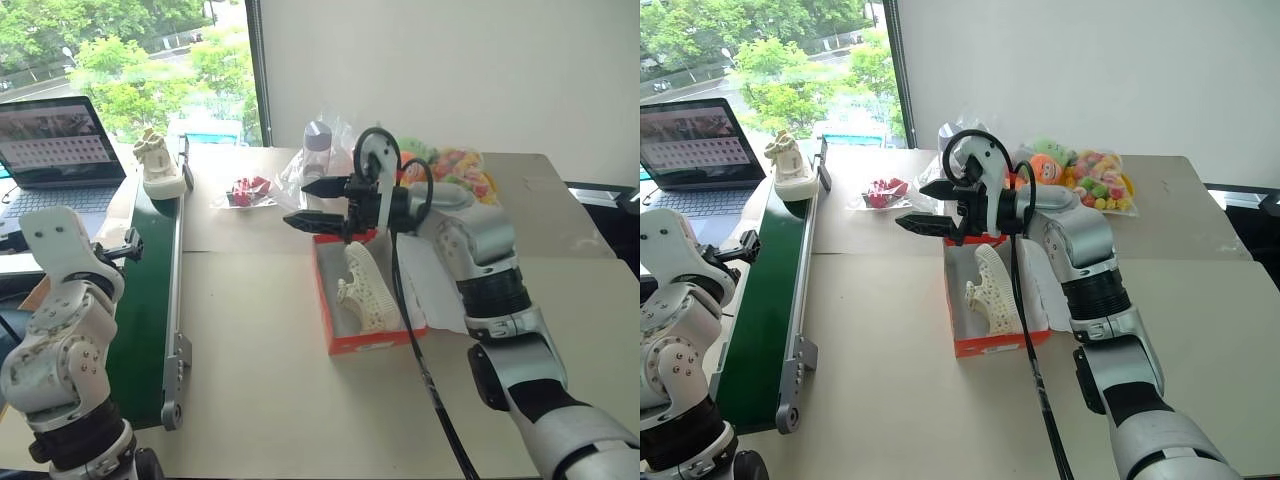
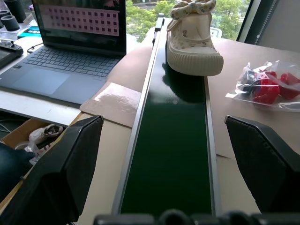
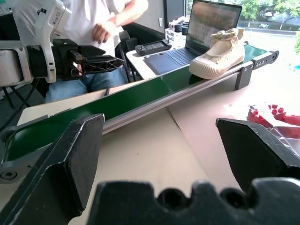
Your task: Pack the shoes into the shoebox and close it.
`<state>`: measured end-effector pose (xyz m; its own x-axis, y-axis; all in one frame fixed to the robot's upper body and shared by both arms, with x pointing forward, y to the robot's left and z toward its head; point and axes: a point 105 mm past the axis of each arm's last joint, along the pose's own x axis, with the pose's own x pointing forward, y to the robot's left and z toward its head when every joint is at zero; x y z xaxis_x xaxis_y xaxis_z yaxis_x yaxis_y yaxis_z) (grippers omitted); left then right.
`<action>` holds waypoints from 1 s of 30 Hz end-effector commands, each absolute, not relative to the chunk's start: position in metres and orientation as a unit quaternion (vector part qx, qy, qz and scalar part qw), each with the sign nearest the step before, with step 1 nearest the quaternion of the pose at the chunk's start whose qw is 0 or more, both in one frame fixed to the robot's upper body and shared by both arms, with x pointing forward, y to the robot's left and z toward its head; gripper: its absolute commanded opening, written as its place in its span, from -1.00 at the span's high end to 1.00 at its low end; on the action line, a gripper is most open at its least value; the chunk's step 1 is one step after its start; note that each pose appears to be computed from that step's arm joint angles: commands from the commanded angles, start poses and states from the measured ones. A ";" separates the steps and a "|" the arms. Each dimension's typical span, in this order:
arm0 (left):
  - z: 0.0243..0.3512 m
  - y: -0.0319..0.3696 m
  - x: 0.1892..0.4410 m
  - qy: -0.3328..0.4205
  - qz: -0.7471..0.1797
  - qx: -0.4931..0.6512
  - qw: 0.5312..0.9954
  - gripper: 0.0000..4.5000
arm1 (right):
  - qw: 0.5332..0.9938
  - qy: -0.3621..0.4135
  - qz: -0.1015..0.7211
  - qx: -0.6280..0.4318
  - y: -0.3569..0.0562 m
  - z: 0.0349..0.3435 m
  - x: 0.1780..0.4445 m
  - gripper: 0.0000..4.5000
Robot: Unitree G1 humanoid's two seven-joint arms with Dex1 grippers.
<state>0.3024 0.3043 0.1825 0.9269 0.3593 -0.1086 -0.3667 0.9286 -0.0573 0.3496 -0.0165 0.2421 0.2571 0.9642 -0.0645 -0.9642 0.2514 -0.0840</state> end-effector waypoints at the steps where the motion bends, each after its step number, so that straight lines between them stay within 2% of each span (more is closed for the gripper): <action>1: 0.185 0.294 0.311 0.036 0.166 -0.043 0.985 -0.99 | 0.788 -0.031 0.611 -0.074 -0.017 0.254 0.342 -0.99; 10: 0.177 0.279 0.332 0.044 0.151 -0.062 0.986 -0.99 | 0.801 -0.029 0.592 -0.083 -0.025 0.250 0.342 -0.99; 23: 0.178 0.285 0.337 0.032 0.172 -0.057 0.983 -0.99 | 0.811 -0.024 0.578 -0.088 -0.031 0.249 0.342 -0.99; 30: 0.167 0.293 0.335 0.049 0.196 -0.061 0.977 -0.99 | 0.812 -0.022 0.577 -0.086 -0.030 0.251 0.344 -0.99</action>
<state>0.3374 0.2870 0.1568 0.9239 0.3461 -0.1634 -0.3647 0.9256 -0.1016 0.3481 -0.0296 0.2346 0.3395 0.9351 -0.1017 -0.9367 0.3263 -0.1268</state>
